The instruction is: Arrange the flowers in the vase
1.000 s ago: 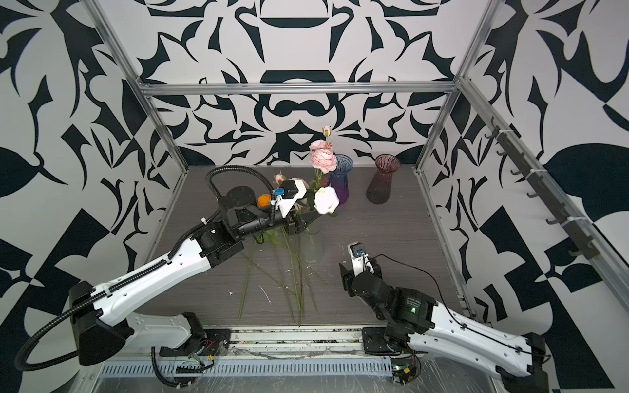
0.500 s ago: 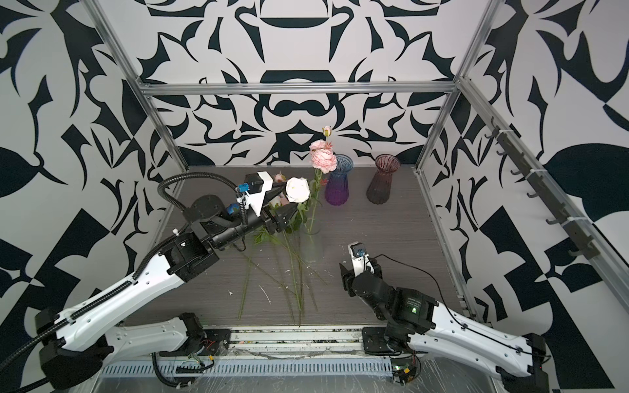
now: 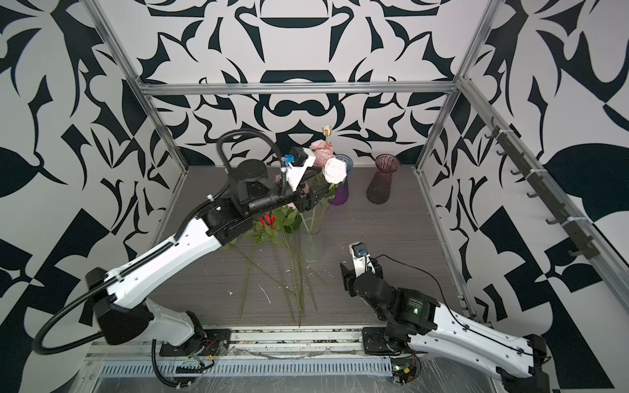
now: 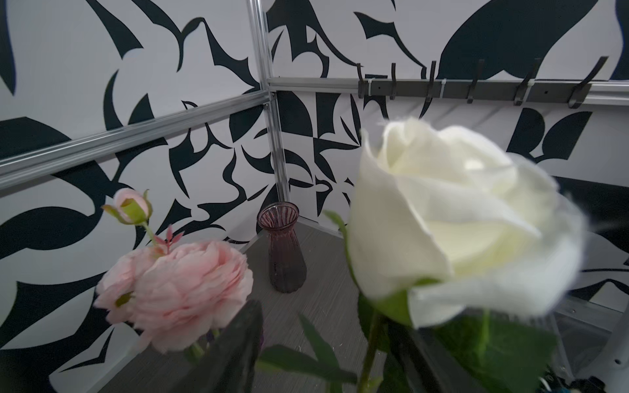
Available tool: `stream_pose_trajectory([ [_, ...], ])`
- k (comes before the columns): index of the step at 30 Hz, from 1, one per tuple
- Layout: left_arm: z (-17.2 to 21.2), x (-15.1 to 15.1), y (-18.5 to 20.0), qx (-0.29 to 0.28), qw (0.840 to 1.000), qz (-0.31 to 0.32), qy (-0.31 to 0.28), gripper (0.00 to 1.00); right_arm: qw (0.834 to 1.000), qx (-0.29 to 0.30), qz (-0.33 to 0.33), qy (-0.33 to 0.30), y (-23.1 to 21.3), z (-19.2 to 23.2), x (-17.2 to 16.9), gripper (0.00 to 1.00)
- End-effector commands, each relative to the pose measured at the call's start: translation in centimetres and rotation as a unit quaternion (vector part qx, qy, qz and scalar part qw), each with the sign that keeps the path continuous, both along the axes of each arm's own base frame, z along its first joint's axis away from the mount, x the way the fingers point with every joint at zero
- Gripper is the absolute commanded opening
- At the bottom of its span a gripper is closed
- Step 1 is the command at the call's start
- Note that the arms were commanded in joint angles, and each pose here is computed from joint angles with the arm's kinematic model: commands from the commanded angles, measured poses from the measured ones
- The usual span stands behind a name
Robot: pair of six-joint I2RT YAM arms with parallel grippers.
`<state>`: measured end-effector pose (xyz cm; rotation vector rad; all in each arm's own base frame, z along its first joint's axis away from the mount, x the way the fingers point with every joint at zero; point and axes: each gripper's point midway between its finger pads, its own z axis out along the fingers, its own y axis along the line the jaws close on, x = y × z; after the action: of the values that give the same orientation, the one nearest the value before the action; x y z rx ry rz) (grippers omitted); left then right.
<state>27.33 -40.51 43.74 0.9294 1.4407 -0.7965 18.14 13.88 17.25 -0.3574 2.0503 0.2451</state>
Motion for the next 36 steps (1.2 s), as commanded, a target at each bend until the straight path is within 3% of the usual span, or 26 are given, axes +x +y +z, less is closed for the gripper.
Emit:
stream_pose_trajectory([
  [1, -1.5, 0.9, -0.3, 0.04, 0.999, 0.016, 0.017, 0.65, 1.0, 0.015, -0.013, -0.007, -0.5, 0.4, 0.1, 0.67],
  [8, -2.0, 2.1, 3.6, 0.079, 0.99, 0.109, 0.03, 0.92, 1.0, 0.02, -0.013, -0.012, -0.6, 0.5, 0.1, 0.67],
  [12, -1.2, 0.8, 4.9, 0.106, 0.989, 0.094, 0.038, 0.95, 1.0, 0.012, -0.01, -0.009, -0.3, 0.3, 0.2, 0.67],
  [19, 4.5, -3.3, 5.7, 0.012, 1.0, 0.018, -0.003, 0.97, 1.0, 0.006, -0.009, -0.005, -0.1, 0.2, 0.2, 0.67],
  [24, 6.4, -3.1, 6.2, 0.007, 1.0, 0.027, -0.007, 0.95, 1.0, 0.009, -0.011, -0.005, -0.3, 0.3, 0.2, 0.67],
  [28, 5.1, -1.9, 4.4, 0.05, 0.999, 0.019, 0.01, 0.93, 1.0, 0.007, -0.011, -0.005, -0.2, 0.3, 0.2, 0.67],
  [30, 1.9, -0.4, 2.9, 0.113, 0.993, 0.02, 0.032, 1.0, 1.0, 0.005, -0.011, -0.005, -0.2, 0.3, 0.2, 0.68],
  [33, -2.7, 1.2, 2.7, 0.206, 0.974, 0.018, 0.096, 0.99, 1.0, 0.005, -0.003, -0.003, 0.0, 0.4, 0.1, 0.74],
  [36, -2.5, 0.3, 3.4, 0.187, 0.968, -0.048, 0.162, 0.99, 1.0, 0.01, 0.006, 0.003, 0.2, 0.5, -0.2, 0.81],
])
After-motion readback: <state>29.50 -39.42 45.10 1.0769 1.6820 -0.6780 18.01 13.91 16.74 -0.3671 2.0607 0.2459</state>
